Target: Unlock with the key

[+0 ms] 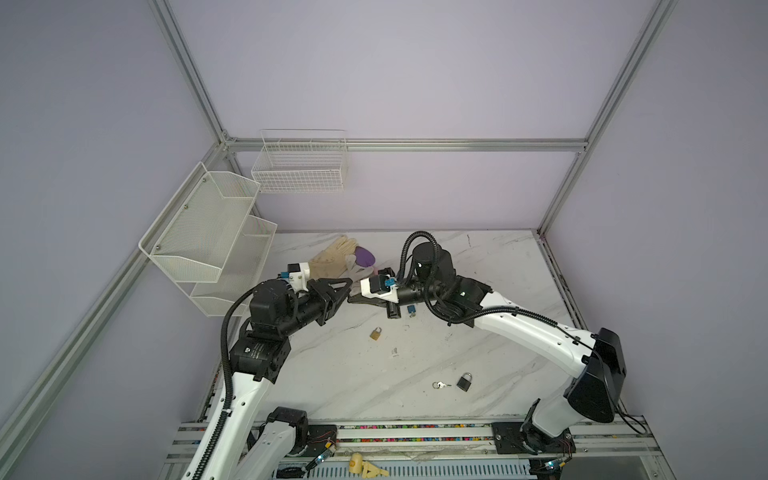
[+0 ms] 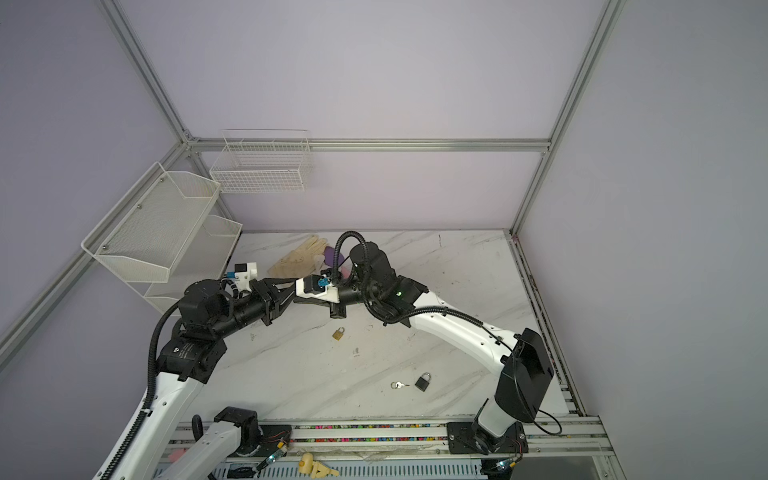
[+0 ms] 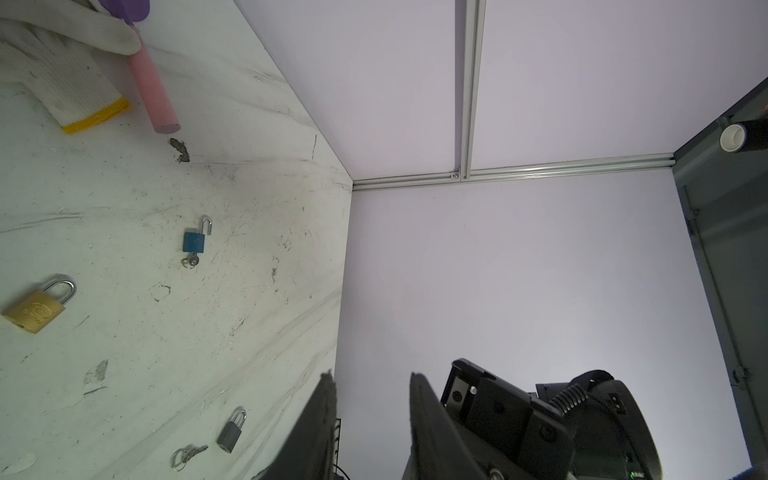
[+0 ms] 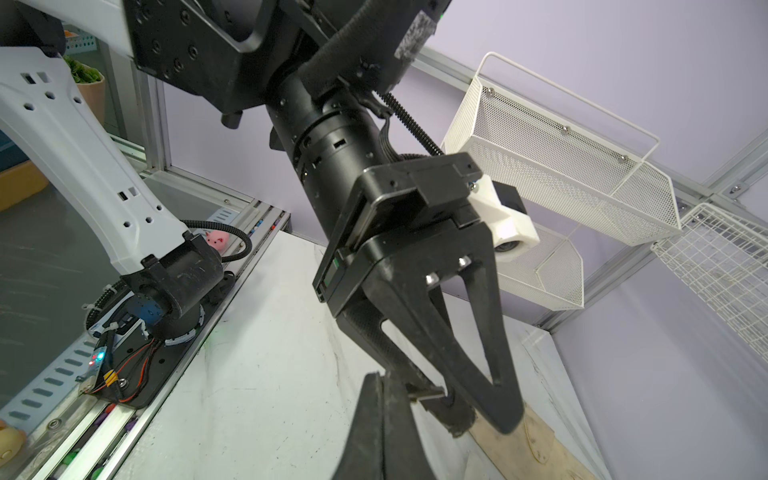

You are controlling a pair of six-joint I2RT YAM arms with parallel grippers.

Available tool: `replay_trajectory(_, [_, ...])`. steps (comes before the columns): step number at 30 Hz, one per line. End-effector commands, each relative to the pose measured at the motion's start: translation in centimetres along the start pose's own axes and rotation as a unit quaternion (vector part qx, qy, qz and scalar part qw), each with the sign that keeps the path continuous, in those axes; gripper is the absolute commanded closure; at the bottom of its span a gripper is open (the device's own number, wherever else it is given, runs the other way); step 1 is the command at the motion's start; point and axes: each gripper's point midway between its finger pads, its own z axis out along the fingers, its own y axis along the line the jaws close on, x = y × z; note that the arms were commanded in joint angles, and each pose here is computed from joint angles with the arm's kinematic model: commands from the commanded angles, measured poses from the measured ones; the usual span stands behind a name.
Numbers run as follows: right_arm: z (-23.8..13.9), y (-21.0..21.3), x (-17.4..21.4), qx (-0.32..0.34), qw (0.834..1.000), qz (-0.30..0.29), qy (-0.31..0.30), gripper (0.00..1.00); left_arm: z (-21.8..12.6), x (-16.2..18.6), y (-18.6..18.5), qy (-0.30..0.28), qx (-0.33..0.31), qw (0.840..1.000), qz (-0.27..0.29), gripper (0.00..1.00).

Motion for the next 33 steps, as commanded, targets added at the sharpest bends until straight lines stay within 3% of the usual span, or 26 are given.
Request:
replay_trajectory(1, [0.3, -0.2, -0.7, -0.009, 1.0, -0.018, -0.011, 1.0, -2.0, 0.1, -5.6, -0.004, 0.059, 0.997, 0.053, 0.72])
replay_trajectory(14, [0.4, -0.8, -1.1, 0.003, 0.999, -0.029, -0.015, 1.0, -1.8, 0.3, -5.5, 0.003, 0.059, 0.997, 0.051, 0.88])
replay_trajectory(33, [-0.6, -1.2, -2.9, 0.017, 0.998, -0.054, -0.027, 1.0, -1.4, 0.3, -4.4, 0.006, 0.04, 0.997, 0.058, 0.84])
